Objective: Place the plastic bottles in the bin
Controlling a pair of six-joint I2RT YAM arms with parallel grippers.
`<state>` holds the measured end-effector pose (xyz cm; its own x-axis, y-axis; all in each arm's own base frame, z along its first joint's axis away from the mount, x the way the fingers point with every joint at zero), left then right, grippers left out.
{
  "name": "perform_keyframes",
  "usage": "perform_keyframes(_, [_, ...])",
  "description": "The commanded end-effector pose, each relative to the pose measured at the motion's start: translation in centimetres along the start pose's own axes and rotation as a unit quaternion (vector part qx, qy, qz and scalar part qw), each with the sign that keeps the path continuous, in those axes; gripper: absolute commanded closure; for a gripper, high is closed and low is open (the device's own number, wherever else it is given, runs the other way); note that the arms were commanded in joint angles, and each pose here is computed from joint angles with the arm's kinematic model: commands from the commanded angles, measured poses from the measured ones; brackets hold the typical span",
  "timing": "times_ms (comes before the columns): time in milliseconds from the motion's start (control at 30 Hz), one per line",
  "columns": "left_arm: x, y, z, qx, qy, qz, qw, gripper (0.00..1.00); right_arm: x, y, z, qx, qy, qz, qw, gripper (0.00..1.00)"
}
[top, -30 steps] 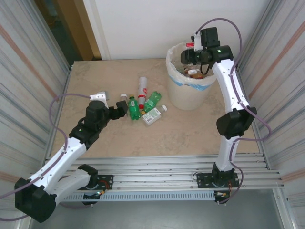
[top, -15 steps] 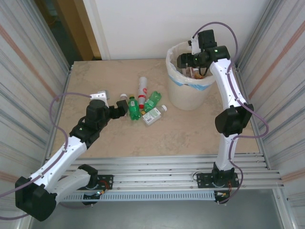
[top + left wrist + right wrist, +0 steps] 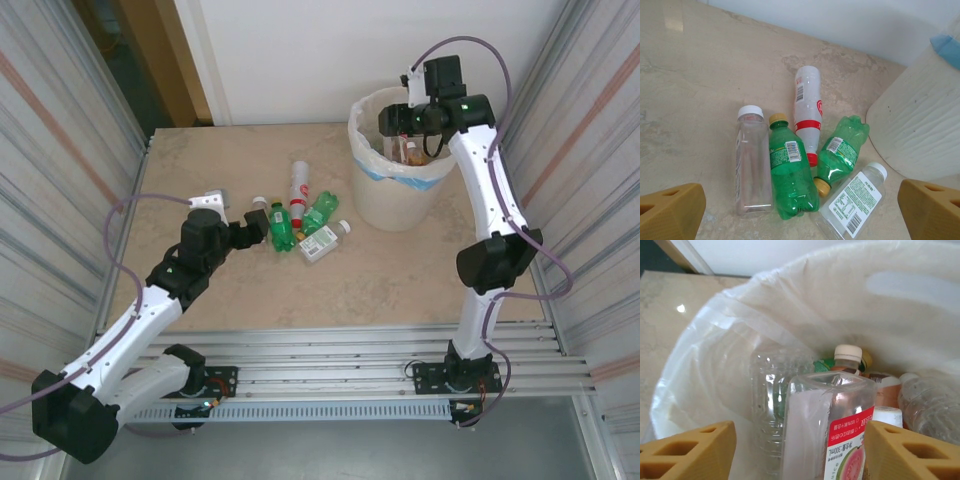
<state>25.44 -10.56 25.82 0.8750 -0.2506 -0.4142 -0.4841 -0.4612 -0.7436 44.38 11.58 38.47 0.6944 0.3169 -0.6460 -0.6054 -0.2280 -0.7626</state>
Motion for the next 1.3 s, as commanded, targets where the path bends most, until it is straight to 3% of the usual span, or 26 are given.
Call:
perform_keyframes(0, [-0.3, -0.9, -0.5, 0.001, 0.008, -0.011, 1.000, 0.01, -1.1, -0.6, 0.2, 0.002, -0.004, -0.026, 1.000, 0.42])
perform_keyframes(100, [-0.4, -1.1, -0.6, 0.003, 0.009, -0.011, 1.000, 0.01, 0.0, -0.2, -0.2, 0.006, 0.005, -0.017, 1.000, 0.53])
perform_keyframes(233, [-0.5, -1.2, -0.7, 0.005, 0.009, -0.012, 1.000, 0.01, 1.8, 0.3, -0.6, 0.010, 0.016, 0.000, 1.000, 0.59])
perform_keyframes(533, [-0.6, -1.1, -0.5, 0.005, 0.006, -0.012, 1.000, 0.01, 5.1, 1.8, -1.7, 0.018, 0.043, 0.037, 0.998, 0.63])
perform_keyframes(867, [-0.9, -1.1, -0.4, 0.004, 0.004, -0.016, 1.000, 0.01, 5.5, 2.0, -1.5, 0.027, 0.034, 0.043, 0.998, 0.66])
perform_keyframes(1000, [-1.0, -1.1, -0.4, 0.005, 0.004, -0.017, 1.000, 0.01, 4.1, 1.1, -0.6, 0.017, 0.021, 0.027, 0.999, 0.60])
perform_keyframes(1267, [-0.9, -1.1, -0.2, 0.010, -0.005, -0.019, 1.000, 0.01, -2.6, -2.3, 2.1, -0.028, 0.052, -0.046, 0.997, 0.32])
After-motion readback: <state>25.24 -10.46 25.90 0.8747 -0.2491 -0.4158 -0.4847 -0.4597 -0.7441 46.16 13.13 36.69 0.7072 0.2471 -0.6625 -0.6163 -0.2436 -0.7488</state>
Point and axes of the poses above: each hand's point on the last joint's axis, 136 mm out from that joint toward the fingers, its own x axis out along the fingers, its own z axis along the line the jaws close on, y = z × x, the point moved 7 cm from there along -x, back along the fingers, and after that the axes turned 11 degrees about -x, right-handed, at the moved point
